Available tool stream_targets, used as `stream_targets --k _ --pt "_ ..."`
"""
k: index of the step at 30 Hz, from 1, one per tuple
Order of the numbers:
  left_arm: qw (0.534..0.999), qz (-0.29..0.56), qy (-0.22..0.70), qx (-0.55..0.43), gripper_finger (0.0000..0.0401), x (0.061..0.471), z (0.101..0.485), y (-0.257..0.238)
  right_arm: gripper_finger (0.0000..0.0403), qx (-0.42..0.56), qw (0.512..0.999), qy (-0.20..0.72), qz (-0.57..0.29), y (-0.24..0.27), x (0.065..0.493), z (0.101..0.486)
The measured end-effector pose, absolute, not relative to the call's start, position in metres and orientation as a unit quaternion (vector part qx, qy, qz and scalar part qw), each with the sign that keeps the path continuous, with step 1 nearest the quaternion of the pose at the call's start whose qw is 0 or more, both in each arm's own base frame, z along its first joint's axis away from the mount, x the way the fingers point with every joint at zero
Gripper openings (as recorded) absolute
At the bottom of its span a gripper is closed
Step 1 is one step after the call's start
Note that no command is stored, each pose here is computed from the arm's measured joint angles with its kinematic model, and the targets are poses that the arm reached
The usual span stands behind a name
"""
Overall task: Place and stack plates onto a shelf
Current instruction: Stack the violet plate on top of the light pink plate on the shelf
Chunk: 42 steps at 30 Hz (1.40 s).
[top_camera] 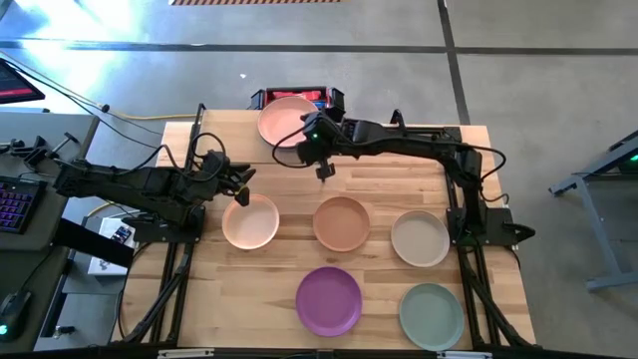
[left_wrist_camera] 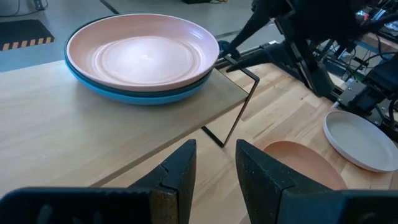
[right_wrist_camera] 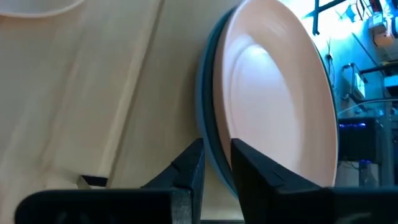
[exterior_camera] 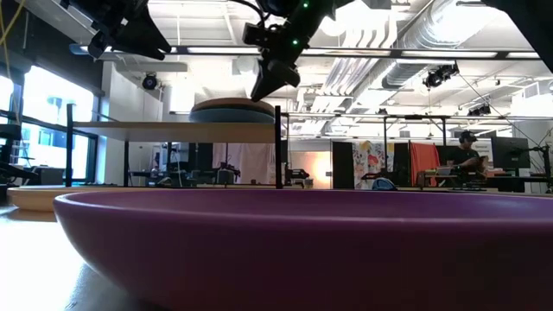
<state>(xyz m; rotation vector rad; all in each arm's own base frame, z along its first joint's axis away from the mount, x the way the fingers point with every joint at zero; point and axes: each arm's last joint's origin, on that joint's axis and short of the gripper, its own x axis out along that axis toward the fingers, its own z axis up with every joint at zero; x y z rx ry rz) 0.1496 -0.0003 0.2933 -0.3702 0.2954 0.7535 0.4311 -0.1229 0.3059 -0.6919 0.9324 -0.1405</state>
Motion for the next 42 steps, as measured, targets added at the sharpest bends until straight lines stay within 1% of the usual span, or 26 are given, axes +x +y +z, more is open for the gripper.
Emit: stream_targets --k 9,15,18,22,25,30,33,36,39,42 --pt "0.903 0.364 0.144 -0.178 0.0104 0.15 0.293 0.0 0.0069 -0.323 0.835 0.44 -0.068 -0.124 0.431 0.306" --pt "0.904 0.364 0.146 -0.173 0.0104 0.15 0.293 0.0 0.0069 -0.275 0.858 0.428 -0.063 -0.129 0.43 0.306" --pt "0.904 0.363 0.146 -0.171 0.0104 0.15 0.293 0.0 0.0069 -0.277 0.855 0.432 -0.073 -0.129 0.429 0.306" --pt "0.905 0.36 0.149 -0.172 0.0104 0.15 0.293 0.0 0.0069 -0.293 0.844 0.439 -0.098 -0.119 0.42 0.321" --pt "0.905 0.358 0.153 -0.171 0.0104 0.149 0.292 -0.001 0.0069 -0.272 0.849 0.441 -0.107 -0.107 0.408 0.336" --pt "0.91 0.345 0.165 -0.162 0.0104 0.15 0.292 -0.001 0.0069 -0.166 0.866 0.45 -0.143 -0.088 0.382 0.358" --pt "0.914 0.335 0.173 -0.15 0.0104 0.15 0.292 -0.002 0.0069 -0.079 0.875 0.446 -0.171 -0.076 0.369 0.368" --pt "0.919 0.324 0.183 -0.132 0.0104 0.15 0.292 -0.002 0.0069 0.015 0.874 0.452 -0.176 -0.063 0.361 0.37" --pt "0.922 0.317 0.19 -0.115 0.0104 0.15 0.292 -0.002 0.0069 0.111 0.858 0.468 -0.179 -0.047 0.356 0.368" --pt "0.929 0.293 0.2 -0.104 0.0104 0.151 0.292 -0.003 0.0069 0.183 0.831 0.495 -0.179 -0.03 0.352 0.363"
